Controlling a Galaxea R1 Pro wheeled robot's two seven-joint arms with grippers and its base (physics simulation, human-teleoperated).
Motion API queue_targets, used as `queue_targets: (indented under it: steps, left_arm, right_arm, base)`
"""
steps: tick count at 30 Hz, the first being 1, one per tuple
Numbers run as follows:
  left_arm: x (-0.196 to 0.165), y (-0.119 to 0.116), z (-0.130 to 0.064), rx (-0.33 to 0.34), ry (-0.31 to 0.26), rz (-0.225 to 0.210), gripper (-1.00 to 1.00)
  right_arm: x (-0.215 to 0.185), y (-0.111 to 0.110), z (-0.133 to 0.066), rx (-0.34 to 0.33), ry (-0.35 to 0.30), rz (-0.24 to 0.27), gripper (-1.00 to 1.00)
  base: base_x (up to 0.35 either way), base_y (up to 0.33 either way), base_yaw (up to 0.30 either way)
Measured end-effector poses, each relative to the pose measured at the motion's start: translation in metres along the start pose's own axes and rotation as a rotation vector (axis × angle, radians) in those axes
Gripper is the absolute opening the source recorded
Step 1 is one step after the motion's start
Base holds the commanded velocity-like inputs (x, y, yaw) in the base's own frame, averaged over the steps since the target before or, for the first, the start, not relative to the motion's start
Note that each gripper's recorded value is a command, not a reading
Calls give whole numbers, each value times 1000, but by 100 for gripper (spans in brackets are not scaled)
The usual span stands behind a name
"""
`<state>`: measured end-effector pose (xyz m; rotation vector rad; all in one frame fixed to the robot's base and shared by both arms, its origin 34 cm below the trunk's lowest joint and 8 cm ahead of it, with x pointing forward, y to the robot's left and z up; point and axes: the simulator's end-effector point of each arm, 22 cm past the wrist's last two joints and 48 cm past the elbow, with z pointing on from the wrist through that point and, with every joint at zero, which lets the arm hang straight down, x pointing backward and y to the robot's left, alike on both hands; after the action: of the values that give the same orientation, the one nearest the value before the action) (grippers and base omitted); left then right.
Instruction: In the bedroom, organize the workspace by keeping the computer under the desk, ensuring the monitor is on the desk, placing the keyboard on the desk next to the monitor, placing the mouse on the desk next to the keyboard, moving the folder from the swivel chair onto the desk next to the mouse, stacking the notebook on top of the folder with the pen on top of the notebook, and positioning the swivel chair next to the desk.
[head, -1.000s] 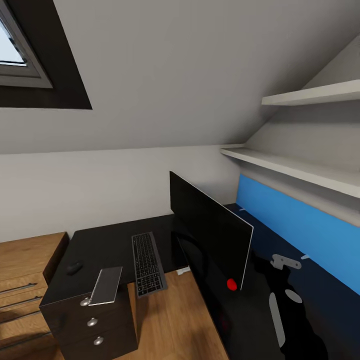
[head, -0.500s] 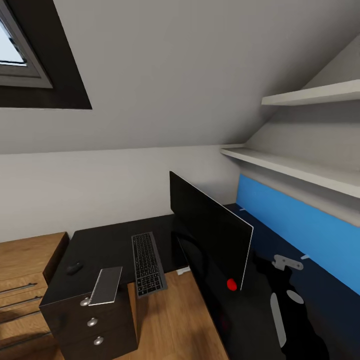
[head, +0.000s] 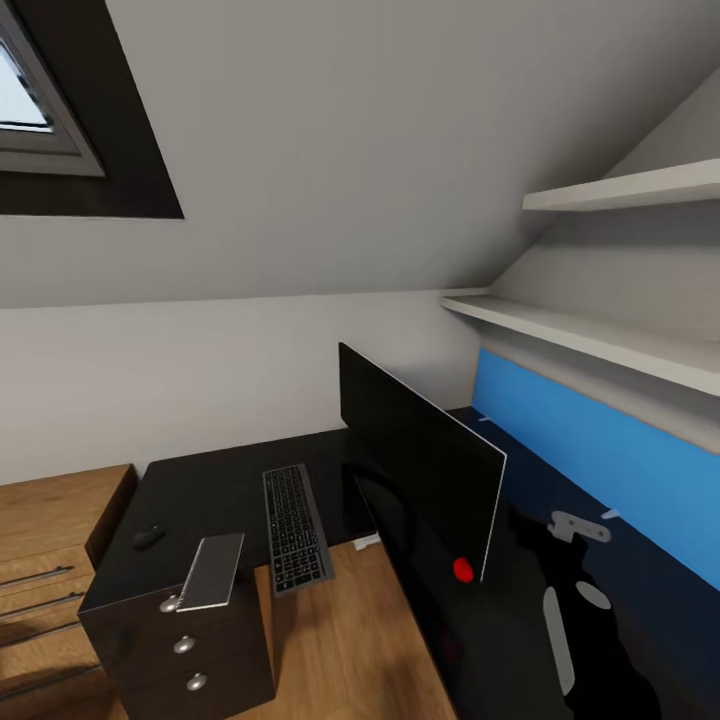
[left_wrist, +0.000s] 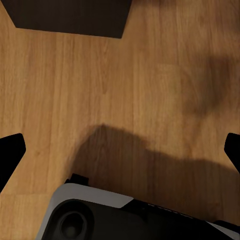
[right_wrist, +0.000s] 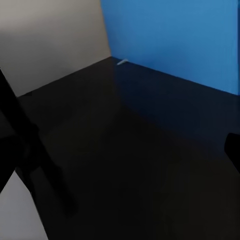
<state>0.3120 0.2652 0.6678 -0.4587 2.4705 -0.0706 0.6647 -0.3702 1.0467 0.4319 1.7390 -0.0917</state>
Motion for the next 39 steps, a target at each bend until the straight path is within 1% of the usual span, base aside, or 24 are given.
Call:
queue_targets:
  steps: [3,10,19,29,39]
  left_arm:
    - [0,0,0,0,0,0,100]
    - [0,0,0,0,0,0,100]
    - [0,0,0,-1,0,0,100]
    - [0,1,0,-2,-1,-1,100]
    - [0,1,0,-2,-1,-1,100]
  right_arm:
    - [0,-5,0,9,0,5,100]
    - [0,-7,0,15,1,8,100]
    - [1,-8,0,15,2,9,100]
    - [2,-7,0,14,4,9,100]
    - [3,-7,0,11,5,9,100]
  base:
    - [67,-72,0]
    - [27,-28,0]
    - [7,-3,0]
    - [119,0,0]
    - [25,0,0]
